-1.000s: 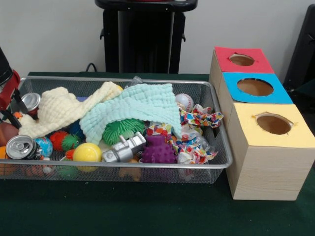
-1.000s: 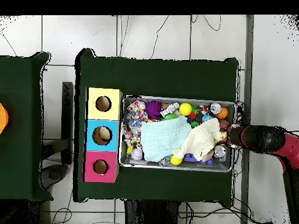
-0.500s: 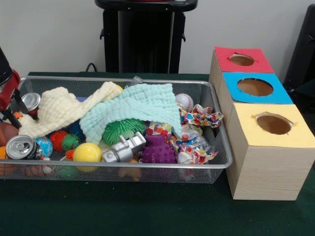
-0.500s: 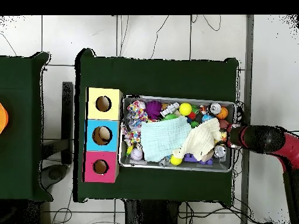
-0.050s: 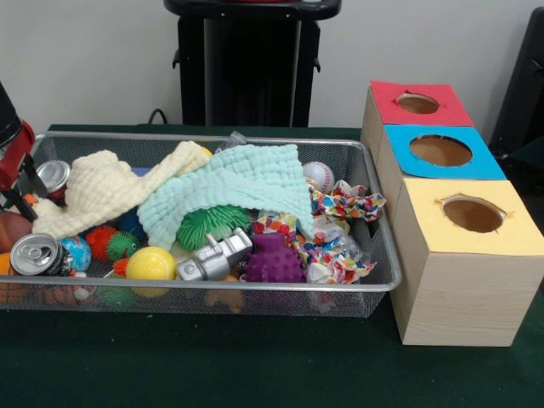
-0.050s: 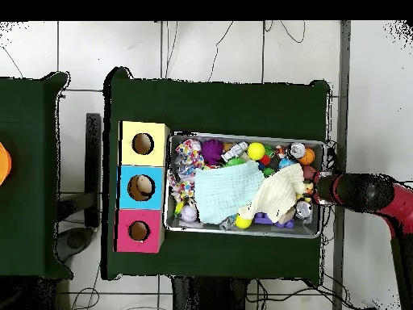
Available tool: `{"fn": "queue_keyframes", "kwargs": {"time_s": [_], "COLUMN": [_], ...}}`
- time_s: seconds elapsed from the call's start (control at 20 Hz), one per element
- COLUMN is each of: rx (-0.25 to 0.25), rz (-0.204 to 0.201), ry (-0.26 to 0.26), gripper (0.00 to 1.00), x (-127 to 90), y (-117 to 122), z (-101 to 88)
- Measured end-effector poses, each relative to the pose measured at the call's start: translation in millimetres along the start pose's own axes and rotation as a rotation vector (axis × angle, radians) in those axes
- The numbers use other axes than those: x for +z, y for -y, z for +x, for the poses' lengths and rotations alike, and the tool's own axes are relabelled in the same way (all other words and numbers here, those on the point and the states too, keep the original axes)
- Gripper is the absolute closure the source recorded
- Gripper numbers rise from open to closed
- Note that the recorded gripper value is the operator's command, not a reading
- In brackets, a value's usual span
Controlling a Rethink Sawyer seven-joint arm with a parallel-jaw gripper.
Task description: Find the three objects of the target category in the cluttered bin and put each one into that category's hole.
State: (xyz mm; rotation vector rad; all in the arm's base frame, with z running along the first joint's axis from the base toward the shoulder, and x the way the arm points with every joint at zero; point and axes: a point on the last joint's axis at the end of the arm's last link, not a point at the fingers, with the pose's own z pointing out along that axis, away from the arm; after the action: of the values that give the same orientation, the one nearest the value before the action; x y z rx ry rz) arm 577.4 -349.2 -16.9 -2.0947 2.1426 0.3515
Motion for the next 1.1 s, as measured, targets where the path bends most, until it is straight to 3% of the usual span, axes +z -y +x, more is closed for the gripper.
{"fn": "queue_keyframes", "kwargs": {"time_s": [1.1], "rx": [0.016], "rz": [0.010], "ry": [-0.008], "gripper": [1.00], "x": [-0.9], "y": [3.4], "z": [9.6]}}
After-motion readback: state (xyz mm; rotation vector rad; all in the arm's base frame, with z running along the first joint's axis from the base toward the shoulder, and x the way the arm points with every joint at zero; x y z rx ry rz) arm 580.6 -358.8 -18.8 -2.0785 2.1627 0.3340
